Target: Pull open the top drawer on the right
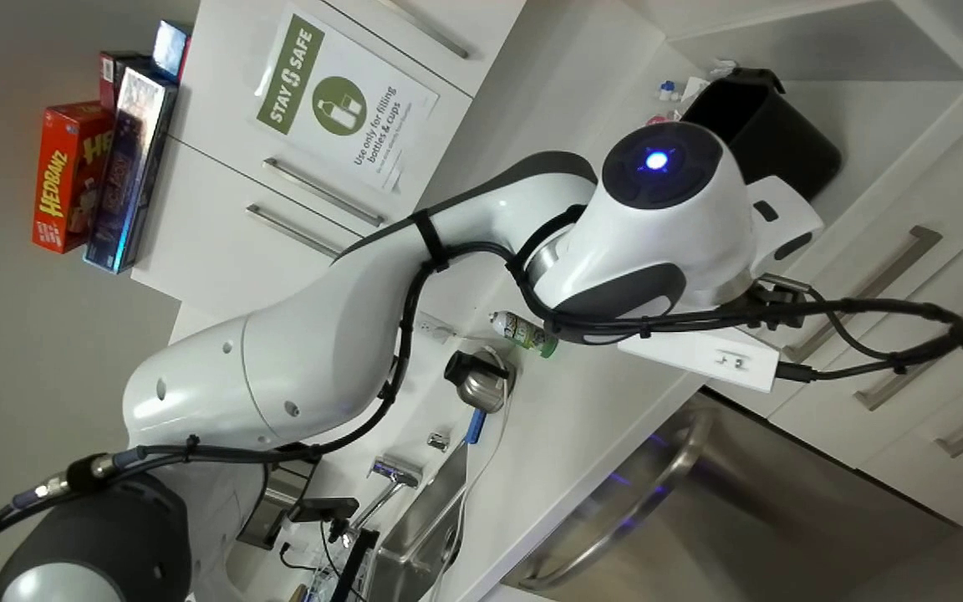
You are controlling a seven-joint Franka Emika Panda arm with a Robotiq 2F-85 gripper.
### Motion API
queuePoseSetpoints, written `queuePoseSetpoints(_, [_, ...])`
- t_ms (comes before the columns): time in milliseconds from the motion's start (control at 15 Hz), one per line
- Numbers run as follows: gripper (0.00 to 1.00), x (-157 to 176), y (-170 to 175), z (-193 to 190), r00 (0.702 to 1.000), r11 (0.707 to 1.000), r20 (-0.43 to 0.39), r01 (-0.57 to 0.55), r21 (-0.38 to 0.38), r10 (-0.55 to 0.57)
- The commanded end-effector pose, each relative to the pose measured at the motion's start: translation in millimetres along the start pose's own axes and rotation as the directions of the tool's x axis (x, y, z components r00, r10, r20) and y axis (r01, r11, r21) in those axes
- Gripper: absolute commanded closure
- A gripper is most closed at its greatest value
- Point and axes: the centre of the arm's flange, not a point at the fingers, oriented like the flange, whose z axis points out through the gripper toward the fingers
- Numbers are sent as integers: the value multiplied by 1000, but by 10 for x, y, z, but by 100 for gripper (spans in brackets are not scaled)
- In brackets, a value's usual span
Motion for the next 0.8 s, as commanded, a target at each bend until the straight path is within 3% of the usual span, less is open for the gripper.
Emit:
queuePoseSetpoints(0, [0,26,13,-24,999,999,-32,-25,20,26])
queuePoseSetpoints(200, [0,-23,234,73,988,983,-104,-102,153,118])
queuePoseSetpoints(467, [0,-157,597,295,956,940,-177,-178,291,235])
queuePoseSetpoints(733, [0,-294,918,572,952,894,-152,-184,409,266])
